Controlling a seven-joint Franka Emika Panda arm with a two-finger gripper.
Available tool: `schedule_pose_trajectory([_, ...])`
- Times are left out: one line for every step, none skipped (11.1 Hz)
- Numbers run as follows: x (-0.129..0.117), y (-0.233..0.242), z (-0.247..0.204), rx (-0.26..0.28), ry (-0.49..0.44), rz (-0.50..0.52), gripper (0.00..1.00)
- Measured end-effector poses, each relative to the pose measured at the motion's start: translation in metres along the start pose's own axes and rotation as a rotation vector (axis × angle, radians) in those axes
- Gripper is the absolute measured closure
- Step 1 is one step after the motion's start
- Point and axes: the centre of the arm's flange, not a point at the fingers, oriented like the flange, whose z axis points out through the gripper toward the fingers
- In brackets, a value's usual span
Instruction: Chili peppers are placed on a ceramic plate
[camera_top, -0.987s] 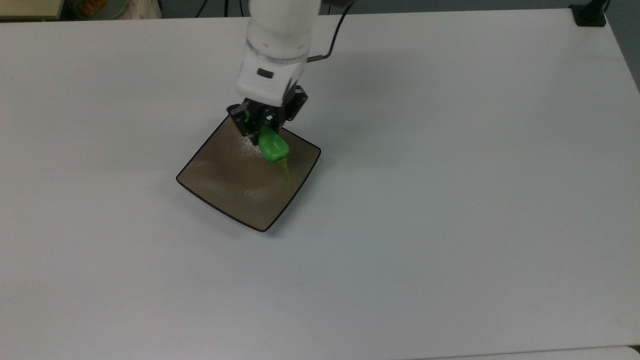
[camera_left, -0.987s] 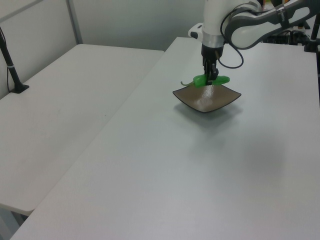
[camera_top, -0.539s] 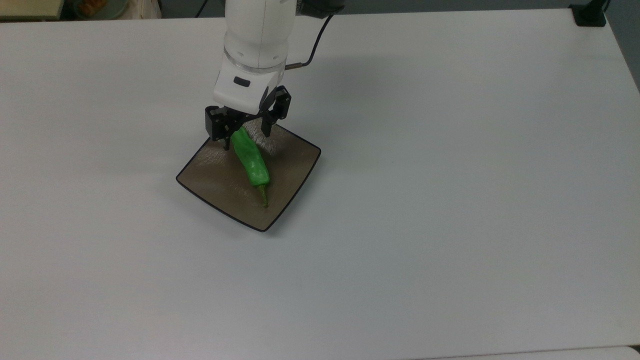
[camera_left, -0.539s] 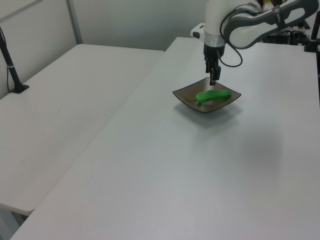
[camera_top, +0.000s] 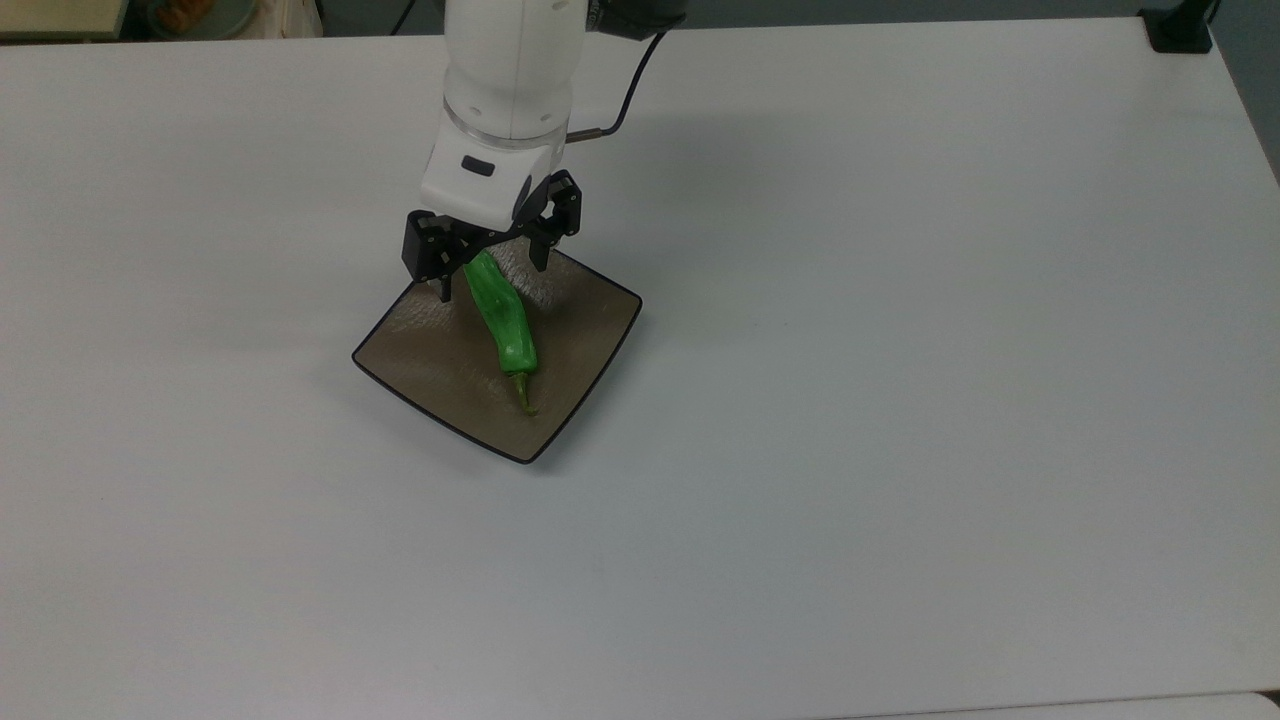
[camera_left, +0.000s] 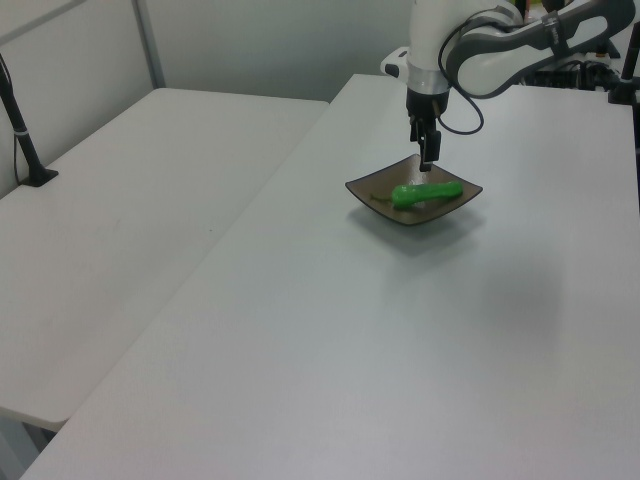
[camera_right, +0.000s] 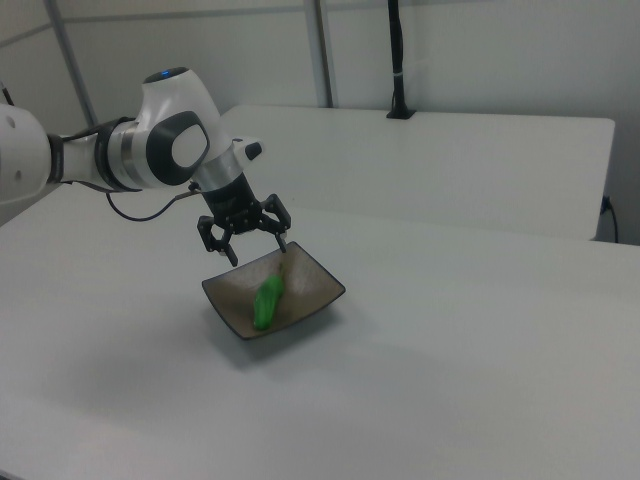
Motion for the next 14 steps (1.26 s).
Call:
schedule_pose_trajectory([-0.002, 0.004, -0.003, 0.013, 0.012, 0.021, 0.0])
schedule_pose_trajectory([-0.007, 0.009, -0.01, 0.026, 0.013, 0.053, 0.0])
schedule_pose_trajectory([-0.013, 0.011, -0.019, 0.042, -0.007, 0.083, 0.0])
schedule_pose_trajectory([-0.021, 0.012, -0.029, 0.068, -0.037, 0.113, 0.0])
schedule_pose_trajectory([-0.029, 0.011, -0.043, 0.104, -0.058, 0.136, 0.0])
schedule_pose_trajectory([-0.036, 0.009, -0.055, 0.144, -0.067, 0.154, 0.0])
schedule_pose_trajectory([-0.044, 0.008, -0.068, 0.18, -0.073, 0.168, 0.0])
schedule_pose_trajectory([-0.052, 0.006, -0.081, 0.214, -0.083, 0.179, 0.0])
schedule_pose_trajectory([-0.062, 0.005, -0.094, 0.26, -0.09, 0.193, 0.0])
schedule_pose_trajectory([-0.071, 0.004, -0.108, 0.304, -0.085, 0.205, 0.0])
schedule_pose_trajectory([-0.08, 0.003, -0.123, 0.344, -0.075, 0.213, 0.0])
schedule_pose_trajectory([-0.087, 0.001, -0.137, 0.369, -0.066, 0.22, 0.0])
schedule_pose_trajectory([-0.092, 0.0, -0.15, 0.378, -0.056, 0.253, 0.0])
schedule_pose_trajectory([-0.095, -0.001, -0.158, 0.375, -0.05, 0.291, 0.0])
